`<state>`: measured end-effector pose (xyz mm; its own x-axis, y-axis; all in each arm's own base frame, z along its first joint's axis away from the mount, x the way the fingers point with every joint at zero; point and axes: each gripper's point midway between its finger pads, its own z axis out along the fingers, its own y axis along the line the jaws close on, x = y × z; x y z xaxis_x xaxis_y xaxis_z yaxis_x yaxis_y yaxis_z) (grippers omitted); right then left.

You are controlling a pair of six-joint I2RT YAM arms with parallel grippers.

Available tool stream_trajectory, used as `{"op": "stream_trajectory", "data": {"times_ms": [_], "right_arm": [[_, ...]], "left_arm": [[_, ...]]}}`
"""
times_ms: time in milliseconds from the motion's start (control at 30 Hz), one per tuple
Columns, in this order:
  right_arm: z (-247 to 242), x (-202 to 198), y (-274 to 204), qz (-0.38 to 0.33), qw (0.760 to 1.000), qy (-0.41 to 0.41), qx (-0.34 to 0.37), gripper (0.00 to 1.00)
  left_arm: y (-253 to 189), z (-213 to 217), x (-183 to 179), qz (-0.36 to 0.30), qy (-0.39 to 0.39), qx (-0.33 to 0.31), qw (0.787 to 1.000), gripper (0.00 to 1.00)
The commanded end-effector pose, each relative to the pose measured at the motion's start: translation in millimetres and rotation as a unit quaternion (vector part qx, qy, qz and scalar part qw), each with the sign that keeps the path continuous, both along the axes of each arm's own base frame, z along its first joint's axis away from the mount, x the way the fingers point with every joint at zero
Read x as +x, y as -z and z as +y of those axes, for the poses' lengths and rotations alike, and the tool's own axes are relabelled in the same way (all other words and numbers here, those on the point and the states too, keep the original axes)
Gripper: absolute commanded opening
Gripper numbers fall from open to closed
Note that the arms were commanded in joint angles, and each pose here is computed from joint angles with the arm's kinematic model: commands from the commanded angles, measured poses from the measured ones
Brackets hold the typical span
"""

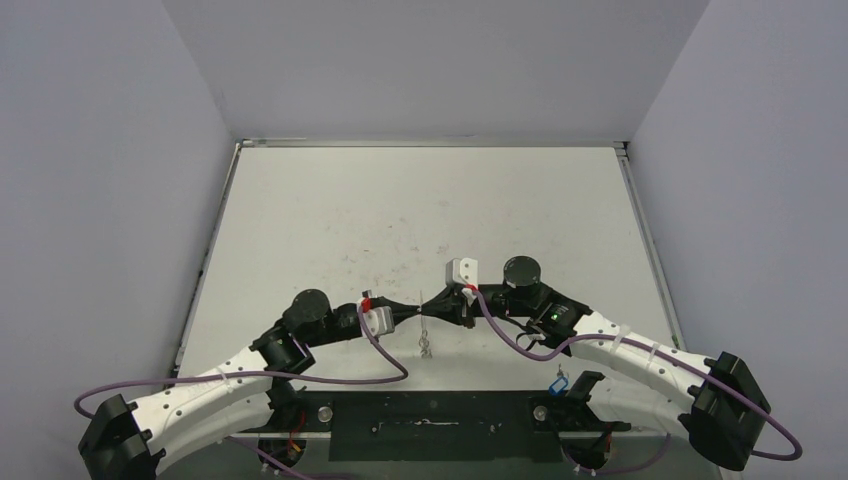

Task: Put the keys on the keyring

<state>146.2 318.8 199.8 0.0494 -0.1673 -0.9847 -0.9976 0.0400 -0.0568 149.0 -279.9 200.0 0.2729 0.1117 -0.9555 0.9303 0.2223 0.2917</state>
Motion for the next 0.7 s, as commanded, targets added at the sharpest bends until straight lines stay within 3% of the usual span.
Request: {"op": "stream_trajectory", "data": {"times_ms": [0, 133, 300, 400, 667], "right_arm": [[5.8, -3.9, -24.2, -0.034, 0.999, -0.016, 0.032, 0.00], [2.2, 2.7, -24.1, -0.045, 0.999, 0.007, 0.030, 0.07], [0.1, 5.0, -28.0, -0.052, 0.998, 0.016, 0.034, 0.37], [-1.1, 6.2, -27.6, -0.054, 0.998, 0.021, 0.034, 0.49], [-8.3, 6.5, -29.1, -0.064, 0.997, 0.035, 0.039, 0.59]], "left_arm": [[-34.3, -1.9, 2.2, -0.029, -0.002, -0.032, 0.999, 0.00], [-29.8, 2.0, 1.6, -0.024, -0.003, 0.003, 1.000, 0.00], [-25.9, 5.5, 0.8, -0.013, -0.001, 0.043, 0.999, 0.00], [-21.3, 7.1, 1.6, -0.006, 0.000, 0.072, 0.997, 0.00], [-7.2, 24.1, 4.7, 0.006, -0.005, 0.186, 0.982, 0.00]]}}
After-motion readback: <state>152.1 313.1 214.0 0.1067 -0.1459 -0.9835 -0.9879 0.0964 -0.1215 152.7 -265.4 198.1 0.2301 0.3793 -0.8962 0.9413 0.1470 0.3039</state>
